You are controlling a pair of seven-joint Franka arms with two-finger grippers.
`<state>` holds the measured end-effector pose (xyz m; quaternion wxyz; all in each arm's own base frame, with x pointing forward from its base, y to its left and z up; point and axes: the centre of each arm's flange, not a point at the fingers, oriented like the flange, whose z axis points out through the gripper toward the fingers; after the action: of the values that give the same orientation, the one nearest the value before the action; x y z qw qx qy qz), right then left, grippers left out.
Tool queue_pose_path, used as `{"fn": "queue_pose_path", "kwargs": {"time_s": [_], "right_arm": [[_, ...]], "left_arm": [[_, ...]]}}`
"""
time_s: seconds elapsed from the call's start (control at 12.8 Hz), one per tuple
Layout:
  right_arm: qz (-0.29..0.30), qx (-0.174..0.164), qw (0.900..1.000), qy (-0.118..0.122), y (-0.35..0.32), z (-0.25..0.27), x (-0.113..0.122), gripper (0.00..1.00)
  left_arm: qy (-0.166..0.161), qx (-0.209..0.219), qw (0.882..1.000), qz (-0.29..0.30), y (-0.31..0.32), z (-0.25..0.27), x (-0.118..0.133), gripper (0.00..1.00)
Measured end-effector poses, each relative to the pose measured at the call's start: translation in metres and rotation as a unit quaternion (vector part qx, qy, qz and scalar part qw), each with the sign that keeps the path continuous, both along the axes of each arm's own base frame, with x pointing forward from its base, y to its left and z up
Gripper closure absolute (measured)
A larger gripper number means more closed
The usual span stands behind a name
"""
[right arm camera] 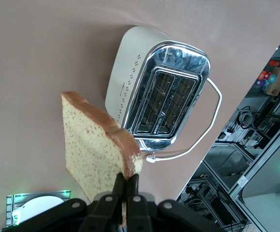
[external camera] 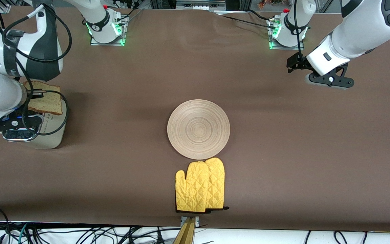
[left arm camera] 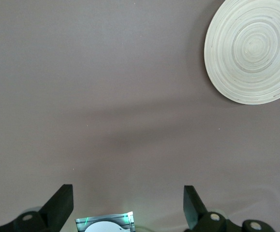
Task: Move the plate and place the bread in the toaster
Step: 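Turn the bread upright above the toaster slot with the right gripper, then lower the bread slice into the toaster slot with the right gripper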
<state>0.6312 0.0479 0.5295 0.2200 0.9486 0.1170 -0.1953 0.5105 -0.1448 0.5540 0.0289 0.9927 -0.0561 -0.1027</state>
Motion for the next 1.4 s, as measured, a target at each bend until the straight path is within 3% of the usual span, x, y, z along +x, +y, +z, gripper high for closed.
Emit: {"fn": "queue_pose_path", "kwargs": {"time_s": [0.7,1.01,1.4], "right_arm": [[-0.002,-0.054,0.999,0.002,-0.037,-0.02,0.013,0.96],[-0.017,-0.079,0.997,0.004,-0.088,-0.047,0.026,0.96],[-0.006,-0.102,0.995,-0.001,-0.096,-0.065,0.037,0.96]], "left_arm": [[-0.008,-0.003,1.0,0.02,0.022,0.012,0.007,0.0],[-0.002,-0.001,1.0,-0.006,-0.004,0.011,-0.001,0.0],[0.01,-0.015,1.0,-0.016,-0.017,0.01,-0.007,0.0]]}}
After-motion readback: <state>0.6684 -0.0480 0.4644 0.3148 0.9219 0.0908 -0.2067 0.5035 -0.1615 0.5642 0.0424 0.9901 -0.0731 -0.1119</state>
